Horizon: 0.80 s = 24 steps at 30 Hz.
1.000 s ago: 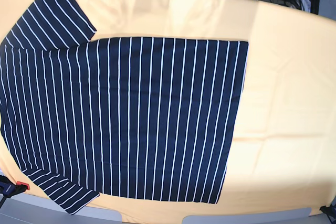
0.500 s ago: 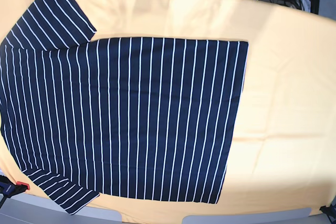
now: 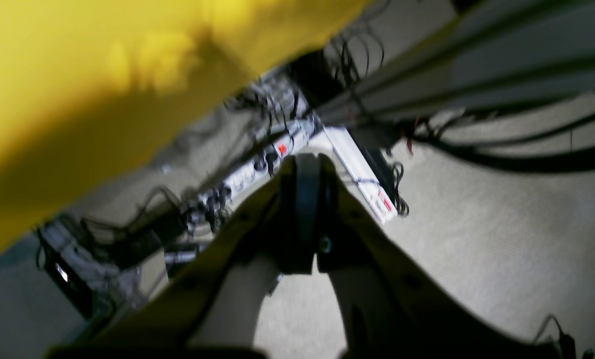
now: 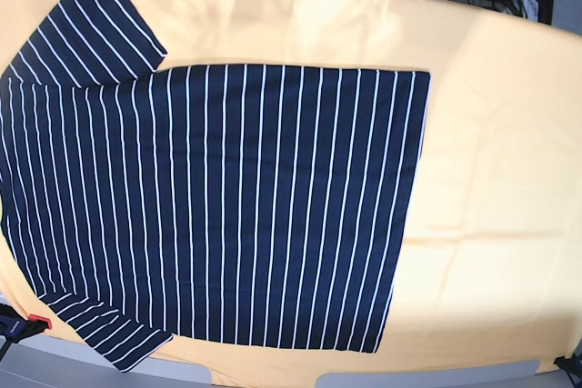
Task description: Fold the T-shirt properly
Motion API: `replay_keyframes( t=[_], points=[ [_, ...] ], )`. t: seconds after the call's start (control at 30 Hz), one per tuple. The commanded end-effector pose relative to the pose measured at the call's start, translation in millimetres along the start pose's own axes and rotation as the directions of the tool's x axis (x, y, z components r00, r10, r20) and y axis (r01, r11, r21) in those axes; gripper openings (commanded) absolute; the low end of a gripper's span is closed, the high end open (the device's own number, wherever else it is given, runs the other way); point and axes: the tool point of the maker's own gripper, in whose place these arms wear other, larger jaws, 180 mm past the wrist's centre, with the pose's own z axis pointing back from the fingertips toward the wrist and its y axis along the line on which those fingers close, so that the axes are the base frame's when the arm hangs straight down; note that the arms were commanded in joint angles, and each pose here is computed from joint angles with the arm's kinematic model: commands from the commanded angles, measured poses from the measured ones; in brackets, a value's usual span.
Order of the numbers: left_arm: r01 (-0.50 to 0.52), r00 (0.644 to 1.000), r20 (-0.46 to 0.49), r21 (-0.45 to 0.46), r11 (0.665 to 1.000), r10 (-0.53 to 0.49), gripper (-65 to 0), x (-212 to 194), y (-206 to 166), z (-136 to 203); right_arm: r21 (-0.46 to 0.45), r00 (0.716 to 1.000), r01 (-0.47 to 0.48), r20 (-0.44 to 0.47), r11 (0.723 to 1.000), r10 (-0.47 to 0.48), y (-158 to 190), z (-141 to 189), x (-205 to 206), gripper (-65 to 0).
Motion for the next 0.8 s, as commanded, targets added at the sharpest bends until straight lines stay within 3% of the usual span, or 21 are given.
replay_keyframes(
  t=[0.0, 0.23, 0.5, 0.6, 0.77],
  points=[
    [0.003, 1.0, 0.012, -0.007, 1.0, -0.003, -65.0, 6, -3, 6, -0.039, 1.0, 0.001, 0.03, 0.999, 0.0, -10, 7, 8, -65.0],
    [0.065, 0.993, 0.094, 0.087, 0.994, -0.073, -65.0, 42, 24, 18, -0.181, 0.998, -0.031, 0.044, 0.983, 0.039, -42, 8, 12, -65.0],
    [0.173, 0.972, 0.129, 0.168, 0.971, -0.195, -65.0, 65, 59, 22, -0.369, 0.997, -0.052, 0.031, 0.928, 0.068, -107, 6, 2, -65.0],
    [0.231, 0.953, 0.152, 0.188, 0.955, -0.261, -65.0, 81, 69, 21, -0.395, 0.996, -0.038, 0.064, 0.918, 0.068, -129, -2, 11, -65.0],
    [0.364, 0.893, 0.182, 0.249, 0.898, -0.412, -65.0, 112, 87, 22, -0.39, 0.985, 0.027, 0.168, 0.92, 0.043, -148, -13, 36, -65.0]
  ],
)
